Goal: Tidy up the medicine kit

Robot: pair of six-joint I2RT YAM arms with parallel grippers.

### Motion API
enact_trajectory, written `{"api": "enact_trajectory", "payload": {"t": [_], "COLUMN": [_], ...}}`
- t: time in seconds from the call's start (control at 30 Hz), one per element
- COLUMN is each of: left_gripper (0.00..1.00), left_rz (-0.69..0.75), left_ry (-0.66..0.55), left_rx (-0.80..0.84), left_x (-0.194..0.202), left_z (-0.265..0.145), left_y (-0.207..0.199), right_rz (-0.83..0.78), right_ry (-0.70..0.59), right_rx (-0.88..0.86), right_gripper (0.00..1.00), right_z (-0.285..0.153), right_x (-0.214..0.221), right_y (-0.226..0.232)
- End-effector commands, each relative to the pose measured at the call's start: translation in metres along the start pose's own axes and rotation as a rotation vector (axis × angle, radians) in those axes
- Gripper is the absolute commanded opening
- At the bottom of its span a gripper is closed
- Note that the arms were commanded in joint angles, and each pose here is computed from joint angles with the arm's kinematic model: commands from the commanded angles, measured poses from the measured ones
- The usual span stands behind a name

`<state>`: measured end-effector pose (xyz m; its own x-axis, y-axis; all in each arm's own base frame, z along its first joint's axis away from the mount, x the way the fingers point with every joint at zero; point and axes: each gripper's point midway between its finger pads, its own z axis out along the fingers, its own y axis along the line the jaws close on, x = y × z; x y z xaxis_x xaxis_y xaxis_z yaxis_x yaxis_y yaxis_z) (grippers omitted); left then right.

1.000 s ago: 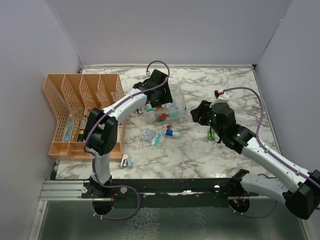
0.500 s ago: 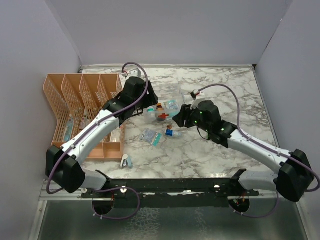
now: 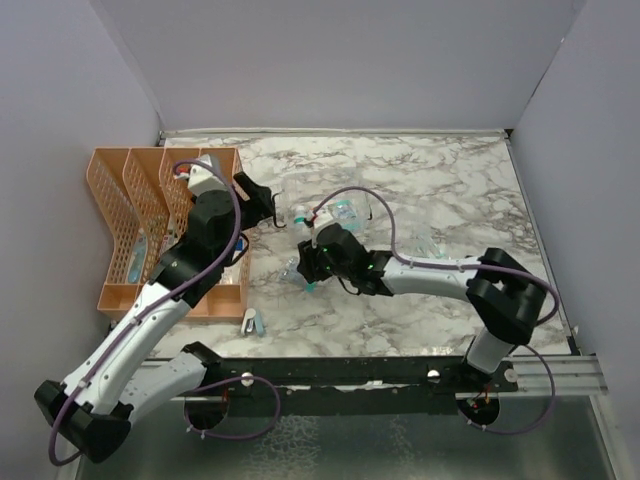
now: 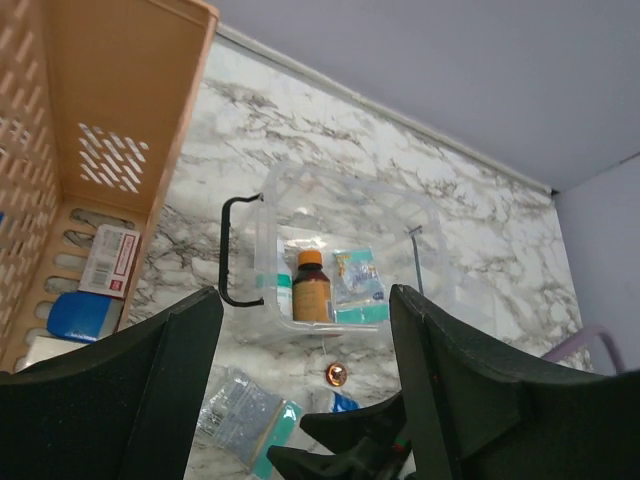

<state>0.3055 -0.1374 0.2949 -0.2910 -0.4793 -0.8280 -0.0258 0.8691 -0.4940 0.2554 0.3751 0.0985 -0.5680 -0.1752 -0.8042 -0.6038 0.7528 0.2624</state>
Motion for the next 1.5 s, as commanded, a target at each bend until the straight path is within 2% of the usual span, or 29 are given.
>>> {"api": "enact_trajectory", "payload": {"t": [0.0,0.07,0.2,0.4,0.5,0.67,0.9,1.03,1.13,1.23,1.47], "left_gripper": [0.71,0.71,0.7,0.71,0.71,0.71,0.71,0.72,0.72,0.72,0.8], "left_rz": [-0.076,-0.161,-0.231,-0.227,-0.208,-0.208,-0.194,-0.189,-0.185,-0.185,-0.137], "left_ry": [-0.151,-0.09,-0.011,-0.022,-0.012,-0.012,-0.02,-0.035,-0.052,-0.076,-0.09], "left_rx": [-0.08,-0.047,0.024,0.036,0.035,0.025,0.013,0.004,-0.006,-0.018,-0.011], "left_x": [-0.042,-0.033,-0.011,-0.014,-0.012,-0.011,-0.013,-0.018,-0.024,-0.03,-0.033], "left_z": [-0.026,-0.038,-0.054,-0.065,-0.066,-0.066,-0.067,-0.069,-0.071,-0.073,-0.072], "left_y": [0.017,0.013,0.012,0.016,0.017,0.02,0.023,0.024,0.025,0.028,0.028], "right_rz": [-0.166,-0.196,-0.251,-0.385,-0.413,-0.414,-0.392,-0.38,-0.361,-0.315,-0.212], "right_ry": [-0.047,-0.017,0.015,0.083,0.13,0.206,0.272,0.257,0.246,0.22,0.165], "right_rx": [0.073,0.09,0.106,0.112,0.128,0.145,0.154,0.188,0.193,0.154,-0.023], "right_gripper": [0.42,0.41,0.38,0.33,0.34,0.39,0.4,0.32,0.14,0.03,0.01], "right_z": [0.03,0.041,0.057,0.065,0.068,0.071,0.075,0.075,0.072,0.065,0.03], "right_x": [-0.016,-0.011,-0.003,0.016,0.028,0.048,0.065,0.061,0.053,0.037,-0.006], "right_y": [0.014,0.016,0.016,0.021,0.017,0.011,0.008,0.005,0.007,0.021,0.066]}}
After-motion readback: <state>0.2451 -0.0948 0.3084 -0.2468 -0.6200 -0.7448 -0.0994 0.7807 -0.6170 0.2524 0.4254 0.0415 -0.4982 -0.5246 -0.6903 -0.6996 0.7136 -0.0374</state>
